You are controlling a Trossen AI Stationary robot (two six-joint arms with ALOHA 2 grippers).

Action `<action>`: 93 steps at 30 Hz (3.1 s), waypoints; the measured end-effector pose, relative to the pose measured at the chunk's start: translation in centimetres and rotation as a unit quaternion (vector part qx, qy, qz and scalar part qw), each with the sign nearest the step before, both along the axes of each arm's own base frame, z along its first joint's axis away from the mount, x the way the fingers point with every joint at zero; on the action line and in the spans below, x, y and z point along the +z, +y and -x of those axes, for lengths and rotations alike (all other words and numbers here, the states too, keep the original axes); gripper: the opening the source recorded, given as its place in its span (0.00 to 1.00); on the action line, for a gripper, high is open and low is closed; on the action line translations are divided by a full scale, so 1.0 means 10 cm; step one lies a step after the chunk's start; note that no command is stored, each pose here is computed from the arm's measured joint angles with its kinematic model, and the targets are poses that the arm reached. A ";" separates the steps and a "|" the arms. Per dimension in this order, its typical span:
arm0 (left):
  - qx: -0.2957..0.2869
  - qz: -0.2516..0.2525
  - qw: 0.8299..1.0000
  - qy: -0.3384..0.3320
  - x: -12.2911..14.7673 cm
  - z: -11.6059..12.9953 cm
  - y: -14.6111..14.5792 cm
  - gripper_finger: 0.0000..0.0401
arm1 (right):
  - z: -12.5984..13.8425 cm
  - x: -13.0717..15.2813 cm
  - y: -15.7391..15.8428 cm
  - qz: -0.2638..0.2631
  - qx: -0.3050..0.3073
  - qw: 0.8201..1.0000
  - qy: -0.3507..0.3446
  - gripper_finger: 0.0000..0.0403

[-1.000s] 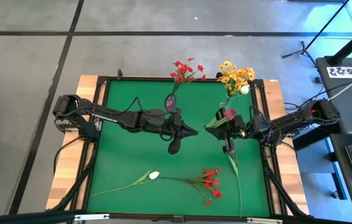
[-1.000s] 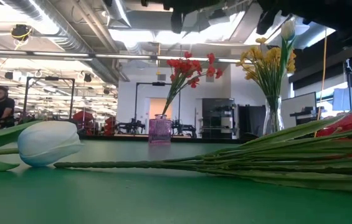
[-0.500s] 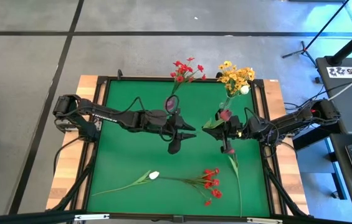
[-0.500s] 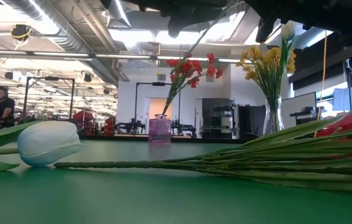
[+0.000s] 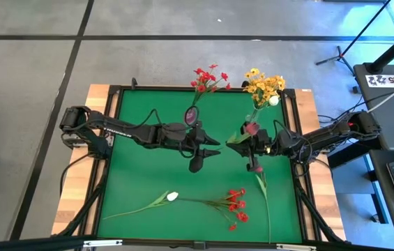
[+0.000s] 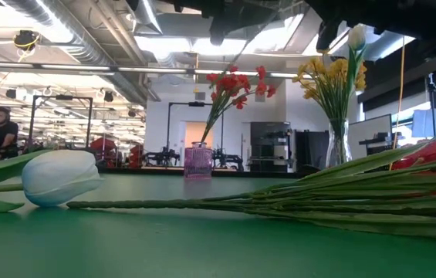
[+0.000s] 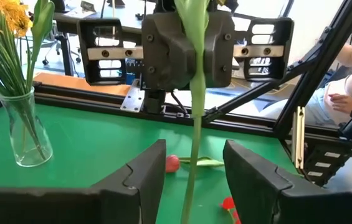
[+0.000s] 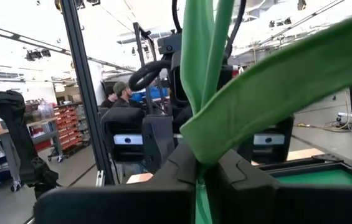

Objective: Sort flowers into vase by color
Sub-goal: Put the top pink flower into the pink vase

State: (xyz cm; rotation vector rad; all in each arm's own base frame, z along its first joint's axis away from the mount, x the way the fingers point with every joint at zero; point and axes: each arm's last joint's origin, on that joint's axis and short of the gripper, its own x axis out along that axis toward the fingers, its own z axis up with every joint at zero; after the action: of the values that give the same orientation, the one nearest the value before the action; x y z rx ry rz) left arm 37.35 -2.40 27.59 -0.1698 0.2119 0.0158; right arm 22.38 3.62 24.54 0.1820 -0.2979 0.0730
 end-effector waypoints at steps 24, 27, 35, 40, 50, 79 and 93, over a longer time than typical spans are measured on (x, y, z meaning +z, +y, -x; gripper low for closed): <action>0.017 0.002 0.999 0.042 -0.08 0.02 0.02 0.30 | -0.34 -0.03 0.06 0.008 0.007 0.996 0.091 0.02; 0.017 0.002 0.999 0.043 -0.08 0.02 0.01 0.25 | -0.35 -0.03 0.06 0.007 0.007 0.996 0.093 0.02; 0.017 0.002 0.999 0.042 -0.08 0.02 0.01 0.06 | -0.35 -0.04 0.06 0.006 0.003 0.995 0.095 0.03; 0.023 0.002 0.999 0.042 -0.08 0.02 0.01 0.02 | -0.35 -0.04 0.06 -0.004 0.005 0.995 0.095 0.03; 0.033 -0.002 0.999 0.032 -0.04 0.03 0.02 0.01 | -0.33 -0.01 0.07 -0.003 0.020 0.996 0.090 0.29; 0.112 -0.068 0.990 -0.058 0.29 0.50 0.55 0.00 | 0.36 0.22 0.22 0.013 -0.009 0.978 0.206 0.67; 0.123 0.000 0.979 -0.164 -0.16 0.88 0.90 0.00 | 0.41 0.16 0.28 0.026 -0.057 0.972 0.227 0.66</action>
State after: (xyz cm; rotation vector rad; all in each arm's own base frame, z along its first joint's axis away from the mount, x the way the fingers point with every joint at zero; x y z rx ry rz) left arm 28.50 6.57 25.96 -0.1951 -0.1401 0.2323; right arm 18.28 6.46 26.18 0.1240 0.1511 -0.0760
